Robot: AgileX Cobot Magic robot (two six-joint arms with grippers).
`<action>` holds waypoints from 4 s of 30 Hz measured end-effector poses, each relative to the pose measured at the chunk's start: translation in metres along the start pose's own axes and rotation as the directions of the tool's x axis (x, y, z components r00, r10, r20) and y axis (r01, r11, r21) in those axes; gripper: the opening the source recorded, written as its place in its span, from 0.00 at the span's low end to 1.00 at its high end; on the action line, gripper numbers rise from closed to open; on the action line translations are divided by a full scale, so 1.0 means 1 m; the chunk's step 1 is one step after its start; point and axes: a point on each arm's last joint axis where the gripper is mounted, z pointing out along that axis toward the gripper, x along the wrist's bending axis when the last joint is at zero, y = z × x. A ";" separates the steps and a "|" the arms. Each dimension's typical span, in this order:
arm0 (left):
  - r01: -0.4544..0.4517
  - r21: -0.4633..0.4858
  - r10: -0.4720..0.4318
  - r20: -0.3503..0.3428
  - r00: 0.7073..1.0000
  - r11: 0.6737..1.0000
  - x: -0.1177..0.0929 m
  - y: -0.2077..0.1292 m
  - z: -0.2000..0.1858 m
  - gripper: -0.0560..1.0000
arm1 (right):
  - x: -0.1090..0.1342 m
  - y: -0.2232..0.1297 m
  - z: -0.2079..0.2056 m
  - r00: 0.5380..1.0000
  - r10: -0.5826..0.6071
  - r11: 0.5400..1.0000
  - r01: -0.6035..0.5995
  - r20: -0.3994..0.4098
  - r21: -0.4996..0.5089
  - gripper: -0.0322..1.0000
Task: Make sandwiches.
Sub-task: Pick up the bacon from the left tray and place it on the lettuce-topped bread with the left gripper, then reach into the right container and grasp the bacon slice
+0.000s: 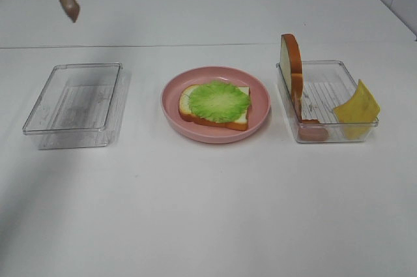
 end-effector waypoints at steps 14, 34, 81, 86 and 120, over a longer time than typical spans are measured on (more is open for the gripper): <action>-0.193 -0.011 0.188 0.298 0.936 0.981 -0.153 -0.017 -0.007 0.05 | 0.000 0.000 0.000 1.000 0.000 1.000 0.000 0.000 0.000 0.98; -0.286 0.088 0.227 0.411 0.883 0.954 -0.237 -0.060 0.068 0.05 | 0.000 0.000 0.000 1.000 0.000 1.000 0.000 0.000 0.000 0.98; -0.334 0.206 0.309 0.146 0.940 0.920 -0.199 -0.087 0.175 0.05 | 0.000 0.000 0.000 1.000 0.000 1.000 0.000 0.000 0.000 0.98; -0.334 0.204 0.309 0.146 0.940 0.920 -0.199 -0.087 0.175 0.05 | 0.000 0.000 0.000 1.000 0.000 1.000 0.000 0.000 0.000 0.98; -0.246 0.224 0.264 -0.056 0.963 0.943 -0.144 -0.052 0.117 0.99 | 0.000 0.000 0.000 1.000 0.000 1.000 0.000 0.000 0.000 0.98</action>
